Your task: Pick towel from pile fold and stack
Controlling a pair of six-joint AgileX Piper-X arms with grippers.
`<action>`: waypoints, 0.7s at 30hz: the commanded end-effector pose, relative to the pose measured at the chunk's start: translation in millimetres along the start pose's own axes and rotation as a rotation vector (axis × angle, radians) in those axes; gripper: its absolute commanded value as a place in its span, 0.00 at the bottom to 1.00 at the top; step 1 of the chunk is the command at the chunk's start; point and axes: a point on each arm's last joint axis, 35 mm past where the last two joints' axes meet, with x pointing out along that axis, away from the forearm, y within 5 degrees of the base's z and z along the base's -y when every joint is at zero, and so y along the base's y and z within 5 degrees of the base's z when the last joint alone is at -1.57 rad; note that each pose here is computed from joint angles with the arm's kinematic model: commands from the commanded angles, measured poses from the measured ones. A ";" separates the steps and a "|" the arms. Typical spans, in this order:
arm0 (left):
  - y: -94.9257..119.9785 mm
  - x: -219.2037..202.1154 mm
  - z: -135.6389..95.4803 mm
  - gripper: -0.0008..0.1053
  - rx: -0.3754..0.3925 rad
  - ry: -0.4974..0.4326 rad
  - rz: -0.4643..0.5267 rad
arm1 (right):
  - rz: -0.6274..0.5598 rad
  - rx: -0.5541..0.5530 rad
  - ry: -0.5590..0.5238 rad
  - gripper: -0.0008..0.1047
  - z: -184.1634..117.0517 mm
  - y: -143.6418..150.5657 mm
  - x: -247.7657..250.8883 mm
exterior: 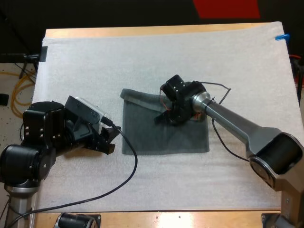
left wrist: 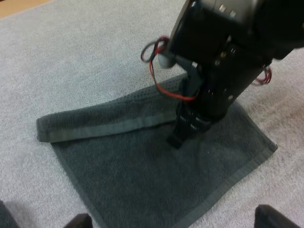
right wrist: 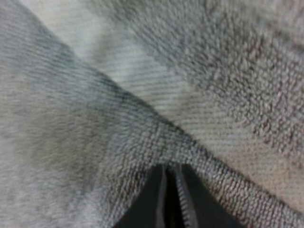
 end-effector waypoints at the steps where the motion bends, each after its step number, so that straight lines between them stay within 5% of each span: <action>1: -1.6 -2.9 -0.1 0.62 -0.007 -0.005 -0.008 | 0.022 0.014 0.013 0.01 -0.2 -2.2 1.6; 21: -1.6 -2.9 -0.1 0.62 -0.007 -0.005 -0.008 | -0.004 0.153 -0.039 0.01 5.4 -44.3 10.4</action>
